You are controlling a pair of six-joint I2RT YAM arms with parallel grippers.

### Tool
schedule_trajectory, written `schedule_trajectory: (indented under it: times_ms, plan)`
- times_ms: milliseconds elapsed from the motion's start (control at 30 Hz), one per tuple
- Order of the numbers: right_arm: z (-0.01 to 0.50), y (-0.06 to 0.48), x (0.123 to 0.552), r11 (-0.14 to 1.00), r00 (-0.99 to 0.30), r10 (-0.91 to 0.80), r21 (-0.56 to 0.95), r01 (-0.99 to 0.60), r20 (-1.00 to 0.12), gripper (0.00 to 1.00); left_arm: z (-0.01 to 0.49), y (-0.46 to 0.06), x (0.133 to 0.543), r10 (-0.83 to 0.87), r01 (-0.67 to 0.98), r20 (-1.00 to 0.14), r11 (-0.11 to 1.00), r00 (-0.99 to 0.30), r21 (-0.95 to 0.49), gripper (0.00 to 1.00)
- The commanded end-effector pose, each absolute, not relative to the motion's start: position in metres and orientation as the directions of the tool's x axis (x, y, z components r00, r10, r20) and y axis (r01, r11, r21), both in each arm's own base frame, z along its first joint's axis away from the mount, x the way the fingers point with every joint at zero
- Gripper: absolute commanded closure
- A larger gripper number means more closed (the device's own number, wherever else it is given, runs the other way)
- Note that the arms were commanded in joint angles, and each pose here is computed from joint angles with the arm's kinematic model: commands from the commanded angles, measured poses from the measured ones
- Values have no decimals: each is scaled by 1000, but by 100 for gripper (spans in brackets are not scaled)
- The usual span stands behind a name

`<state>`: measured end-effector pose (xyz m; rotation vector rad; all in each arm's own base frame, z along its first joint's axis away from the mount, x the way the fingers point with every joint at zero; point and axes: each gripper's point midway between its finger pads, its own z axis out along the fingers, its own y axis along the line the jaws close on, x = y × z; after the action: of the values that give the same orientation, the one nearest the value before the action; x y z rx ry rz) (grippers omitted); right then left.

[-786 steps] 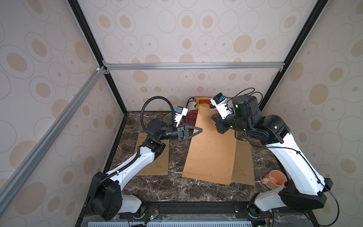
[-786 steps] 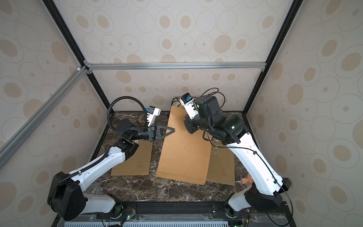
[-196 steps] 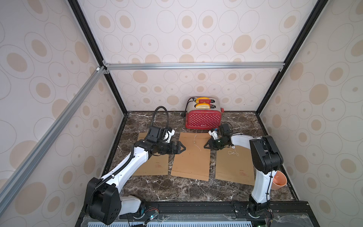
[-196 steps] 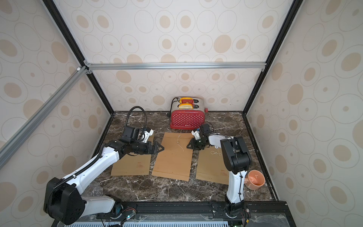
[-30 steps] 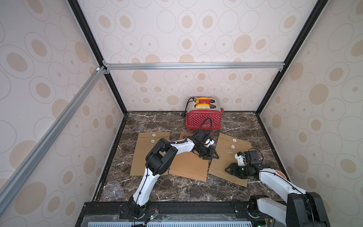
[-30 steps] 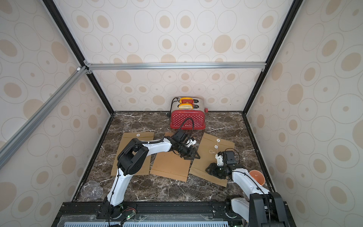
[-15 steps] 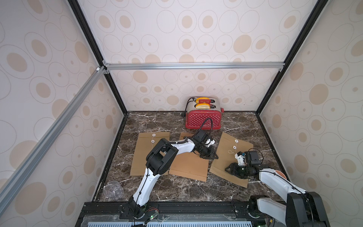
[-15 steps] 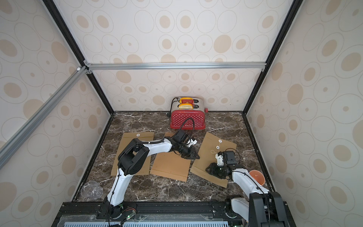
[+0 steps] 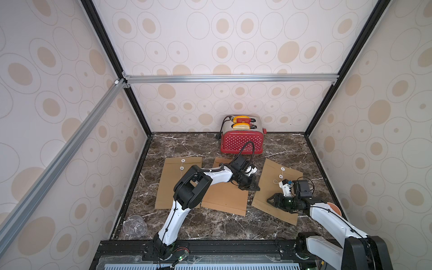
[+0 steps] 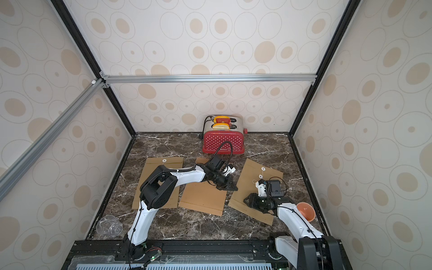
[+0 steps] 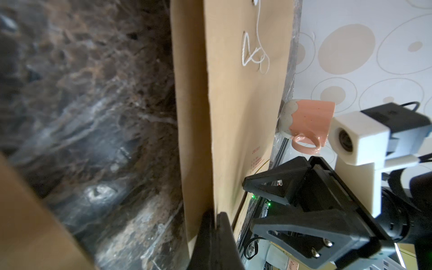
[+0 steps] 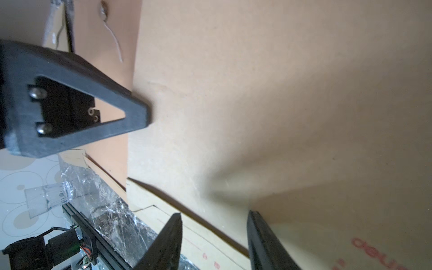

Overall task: Close the mouth of the file bag
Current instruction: Pick up the file bag from the center of the board.

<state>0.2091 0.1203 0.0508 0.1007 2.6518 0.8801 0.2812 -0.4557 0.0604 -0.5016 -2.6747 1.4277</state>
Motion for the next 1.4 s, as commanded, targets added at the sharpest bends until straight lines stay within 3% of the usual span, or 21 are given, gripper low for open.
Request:
schedule_trajectory:
  times_ms: [0, 400, 500, 667, 1000, 1267, 1367]
  plan:
    - [79, 125, 213, 776, -919, 179, 624, -88, -352, 51, 111, -460, 279, 323, 336, -200, 450, -925, -828, 100]
    - [149, 123, 217, 770, -826, 177, 598, -222, -535, 48, 179, -413, 281, 201, 413, -361, 396, -911, -820, 100]
    - [157, 120, 217, 772, -806, 190, 592, -229, -560, 47, 189, -395, 283, 131, 389, -367, 366, -921, -845, 100]
    - [158, 120, 218, 774, -801, 180, 585, -243, -570, 46, 194, -377, 267, 163, 421, -388, 367, -907, -830, 100]
    - [214, 118, 241, 748, -690, 140, 532, -396, -710, 40, 252, -318, 265, 52, 537, -557, 356, -829, -765, 100]
    - [275, 101, 273, 620, -615, 290, 634, -463, -733, 35, 306, -286, 260, 55, 614, -637, 341, -769, -712, 100]
    - [282, 89, 287, 581, -639, 361, 699, -417, -680, 35, 324, -281, 261, 46, 650, -672, 310, -739, -694, 100]
